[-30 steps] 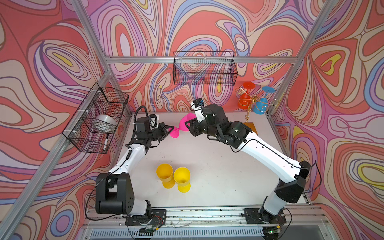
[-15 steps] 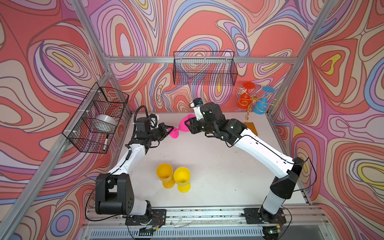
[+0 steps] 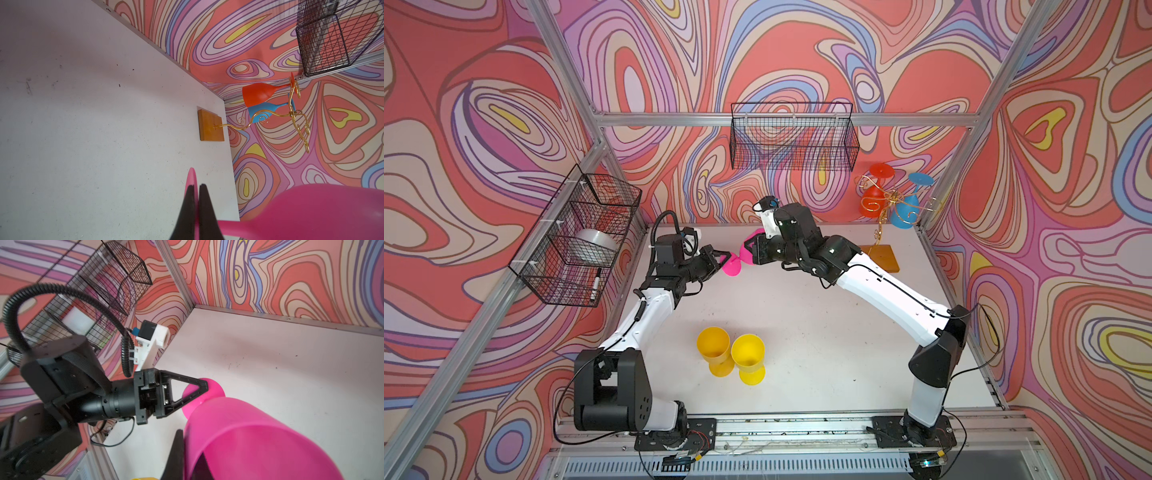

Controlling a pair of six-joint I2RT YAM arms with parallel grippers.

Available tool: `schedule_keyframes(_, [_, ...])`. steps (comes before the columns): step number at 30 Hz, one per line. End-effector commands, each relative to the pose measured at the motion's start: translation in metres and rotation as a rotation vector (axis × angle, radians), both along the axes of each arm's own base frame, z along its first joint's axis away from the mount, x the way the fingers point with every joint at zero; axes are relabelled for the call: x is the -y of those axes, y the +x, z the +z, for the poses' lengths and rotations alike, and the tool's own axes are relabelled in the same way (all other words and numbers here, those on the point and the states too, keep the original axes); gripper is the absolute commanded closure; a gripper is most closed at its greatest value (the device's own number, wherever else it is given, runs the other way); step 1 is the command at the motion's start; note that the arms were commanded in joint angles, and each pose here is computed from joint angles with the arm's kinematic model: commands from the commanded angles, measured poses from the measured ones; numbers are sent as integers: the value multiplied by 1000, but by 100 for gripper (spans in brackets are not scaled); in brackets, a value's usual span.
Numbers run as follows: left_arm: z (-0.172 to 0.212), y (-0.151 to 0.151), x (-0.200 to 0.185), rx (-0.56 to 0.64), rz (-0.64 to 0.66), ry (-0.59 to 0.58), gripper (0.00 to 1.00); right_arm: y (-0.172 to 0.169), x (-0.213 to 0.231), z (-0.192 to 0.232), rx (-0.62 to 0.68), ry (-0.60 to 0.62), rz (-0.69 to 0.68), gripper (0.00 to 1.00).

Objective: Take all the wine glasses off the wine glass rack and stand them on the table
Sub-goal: 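Move the right gripper to the pink glass bowl and close on it, then open the left gripper off the foot while the right gripper holds the bowl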

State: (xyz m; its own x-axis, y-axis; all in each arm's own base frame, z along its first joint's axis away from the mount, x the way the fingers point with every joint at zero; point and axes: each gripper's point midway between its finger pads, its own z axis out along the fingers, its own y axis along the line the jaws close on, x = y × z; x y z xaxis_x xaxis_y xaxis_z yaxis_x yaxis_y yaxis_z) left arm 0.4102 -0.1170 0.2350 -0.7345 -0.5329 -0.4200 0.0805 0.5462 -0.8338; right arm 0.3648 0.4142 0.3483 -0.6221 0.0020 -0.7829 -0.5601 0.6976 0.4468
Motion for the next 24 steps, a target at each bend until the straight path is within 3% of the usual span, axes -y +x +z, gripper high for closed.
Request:
schedule_keyframes(1, [18,0,1,39,3,2,100,6,-6,13,51,16,0,100])
schedule_keyframes(4, [19,0,0,33,4,10,100,7,1,19,79,-3,-22,100])
schedule_keyframes(7, [18,-1,-1,26,7,15,92,8,11,24,107,-19,-48,100])
schedule_keyframes(10, [19,-1,-1,30,8,15,71,6,20,28,123,-32,-68,100])
schedule_keyframes(13, [20,-1,-2,34,15,23,41,8,30,29,133,-48,-93,100])
schedule_keyframes(16, [22,-3,-4,47,21,38,25,10,39,23,141,-93,-122,100])
schedule_keyframes(18, [24,-4,-5,60,25,47,20,6,55,35,169,-112,-153,100])
schedule_keyframes(24, [33,-7,-5,116,24,45,12,2,92,19,170,-241,-227,100])
